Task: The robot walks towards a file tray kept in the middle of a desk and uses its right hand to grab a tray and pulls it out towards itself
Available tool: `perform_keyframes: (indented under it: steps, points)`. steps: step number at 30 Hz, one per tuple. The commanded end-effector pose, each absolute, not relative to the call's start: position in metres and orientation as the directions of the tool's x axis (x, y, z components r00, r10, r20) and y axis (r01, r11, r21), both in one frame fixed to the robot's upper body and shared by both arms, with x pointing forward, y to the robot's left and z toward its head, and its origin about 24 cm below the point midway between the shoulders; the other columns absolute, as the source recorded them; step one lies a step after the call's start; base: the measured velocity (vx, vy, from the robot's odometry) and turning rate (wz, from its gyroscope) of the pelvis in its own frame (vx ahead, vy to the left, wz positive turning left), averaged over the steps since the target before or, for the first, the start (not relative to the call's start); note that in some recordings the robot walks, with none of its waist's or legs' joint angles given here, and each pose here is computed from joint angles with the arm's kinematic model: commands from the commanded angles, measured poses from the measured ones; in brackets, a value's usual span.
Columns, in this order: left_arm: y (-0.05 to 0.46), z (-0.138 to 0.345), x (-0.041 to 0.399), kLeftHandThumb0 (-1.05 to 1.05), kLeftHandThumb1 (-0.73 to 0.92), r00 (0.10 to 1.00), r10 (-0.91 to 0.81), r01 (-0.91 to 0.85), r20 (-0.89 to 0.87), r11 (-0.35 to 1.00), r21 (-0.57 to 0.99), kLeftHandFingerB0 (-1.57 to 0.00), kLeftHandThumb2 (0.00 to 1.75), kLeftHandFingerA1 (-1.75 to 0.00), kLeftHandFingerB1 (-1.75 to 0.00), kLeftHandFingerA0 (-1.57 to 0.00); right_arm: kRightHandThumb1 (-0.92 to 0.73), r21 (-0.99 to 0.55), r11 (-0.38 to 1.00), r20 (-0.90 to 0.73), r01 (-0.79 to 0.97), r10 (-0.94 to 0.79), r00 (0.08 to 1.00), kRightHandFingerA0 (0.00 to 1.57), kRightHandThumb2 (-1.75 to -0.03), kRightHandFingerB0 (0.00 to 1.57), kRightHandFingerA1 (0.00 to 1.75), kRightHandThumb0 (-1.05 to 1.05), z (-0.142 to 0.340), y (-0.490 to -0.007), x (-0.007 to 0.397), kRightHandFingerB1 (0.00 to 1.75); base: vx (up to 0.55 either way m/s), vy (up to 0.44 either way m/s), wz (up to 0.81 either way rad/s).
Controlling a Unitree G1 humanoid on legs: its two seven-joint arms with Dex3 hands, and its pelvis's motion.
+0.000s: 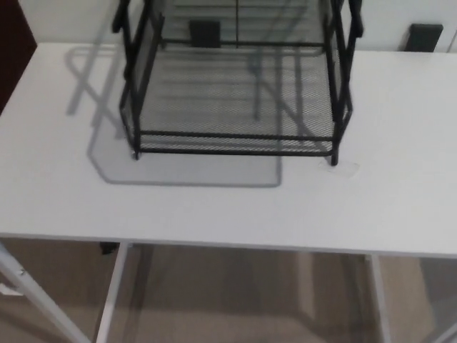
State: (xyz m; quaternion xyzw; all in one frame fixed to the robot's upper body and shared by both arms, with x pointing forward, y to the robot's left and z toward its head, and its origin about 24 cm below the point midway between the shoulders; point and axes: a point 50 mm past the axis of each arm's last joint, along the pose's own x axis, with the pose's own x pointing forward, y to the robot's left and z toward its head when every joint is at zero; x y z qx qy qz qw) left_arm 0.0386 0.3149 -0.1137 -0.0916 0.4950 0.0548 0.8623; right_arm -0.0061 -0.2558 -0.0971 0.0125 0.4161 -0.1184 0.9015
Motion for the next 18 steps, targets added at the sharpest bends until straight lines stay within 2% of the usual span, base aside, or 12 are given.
perform_keyframes:
  steps: [1, 2, 7, 8, 9, 12, 14, 15, 18]
  points:
    - [0.3227, -0.1114, 0.0363, -0.33, 0.28, 0.486, 0.022, -0.183, -0.874, 0.98, -0.078, -0.19, 0.87, -0.58, -0.55, -0.34, -0.43, -0.084, 0.979, -0.73, 0.187, -0.188, 0.657, 0.53, -0.73, 0.37, 0.59, -0.43, -0.0956, -0.2559, -0.0048, 0.49, 0.04, -0.083, -0.01]
    - [0.3228, -0.1113, 0.036, -0.38, 0.43, 0.485, 0.02, -0.181, -0.874, 0.98, -0.079, -0.28, 0.64, -0.42, -0.42, -0.45, -0.44, -0.086, 0.979, -0.731, 0.184, -0.188, 0.656, 0.51, -0.72, 0.37, 0.58, -0.43, -0.0957, -0.2558, -0.0051, 0.48, 0.0, 0.0, 0.0]
    - [0.3232, -0.1107, 0.0362, -0.37, 0.43, 0.485, 0.022, -0.187, -0.874, 0.979, -0.08, -0.29, 0.64, -0.42, -0.42, -0.46, -0.44, -0.079, 0.98, -0.728, 0.182, -0.181, 0.661, 0.53, -0.74, 0.37, 0.6, -0.44, -0.0955, -0.2544, -0.0061, 0.49, 0.01, 0.053, -0.08]
    - [0.3241, -0.1109, 0.0375, -0.38, 0.42, 0.487, 0.024, -0.188, -0.873, 0.979, -0.078, -0.29, 0.64, -0.43, -0.42, -0.48, -0.54, -0.083, 0.981, -0.724, 0.177, -0.181, 0.666, 0.61, -0.55, 0.44, 0.53, -0.37, -0.0963, -0.2545, -0.0043, 0.4, 0.07, 0.133, -0.01]
    - [0.3238, -0.1099, 0.0377, -0.39, 0.43, 0.488, 0.021, -0.171, -0.872, 0.983, -0.072, -0.3, 0.66, -0.43, -0.42, -0.49, -0.43, -0.081, 0.981, -0.728, 0.175, -0.179, 0.662, 0.54, -0.74, 0.37, 0.6, -0.45, -0.0966, -0.2551, -0.0042, 0.49, -0.01, 0.17, 0.25]
    - [0.3242, -0.1086, 0.0391, -0.39, 0.43, 0.493, 0.019, -0.176, -0.87, 0.981, -0.079, -0.3, 0.66, -0.44, -0.43, -0.49, -0.43, -0.072, 0.981, -0.727, 0.18, -0.176, 0.663, 0.53, -0.73, 0.39, 0.59, -0.46, -0.0976, -0.2545, -0.0041, 0.5, 0.01, 0.416, 0.11]
    - [0.3243, -0.1081, 0.0421, -0.4, 0.43, 0.502, 0.02, -0.176, -0.864, 0.981, -0.08, -0.31, 0.67, -0.44, -0.44, -0.51, -0.43, -0.063, 0.98, -0.722, 0.187, -0.174, 0.67, 0.53, -0.74, 0.4, 0.6, -0.45, -0.0985, -0.2546, -0.0019, 0.5, 0.04, 0.097, 0.0]
    - [0.3248, -0.1082, 0.0427, -0.41, 0.43, 0.505, 0.021, -0.178, -0.863, 0.981, -0.081, -0.3, 0.65, -0.45, -0.43, -0.53, -0.54, -0.065, 0.98, -0.722, 0.187, -0.176, 0.669, 0.57, -0.55, 0.46, 0.5, -0.37, -0.099, -0.2546, -0.0011, 0.4, 0.0, 0.0, 0.0]
    - [0.3243, -0.1069, 0.0438, -0.41, 0.42, 0.51, 0.013, -0.173, -0.86, 0.981, -0.088, -0.31, 0.67, -0.44, -0.44, -0.52, -0.55, -0.066, 0.98, -0.72, 0.186, -0.176, 0.671, 0.58, -0.55, 0.45, 0.5, -0.35, -0.0983, -0.2542, -0.001, 0.41, 0.04, -0.023, 0.06]
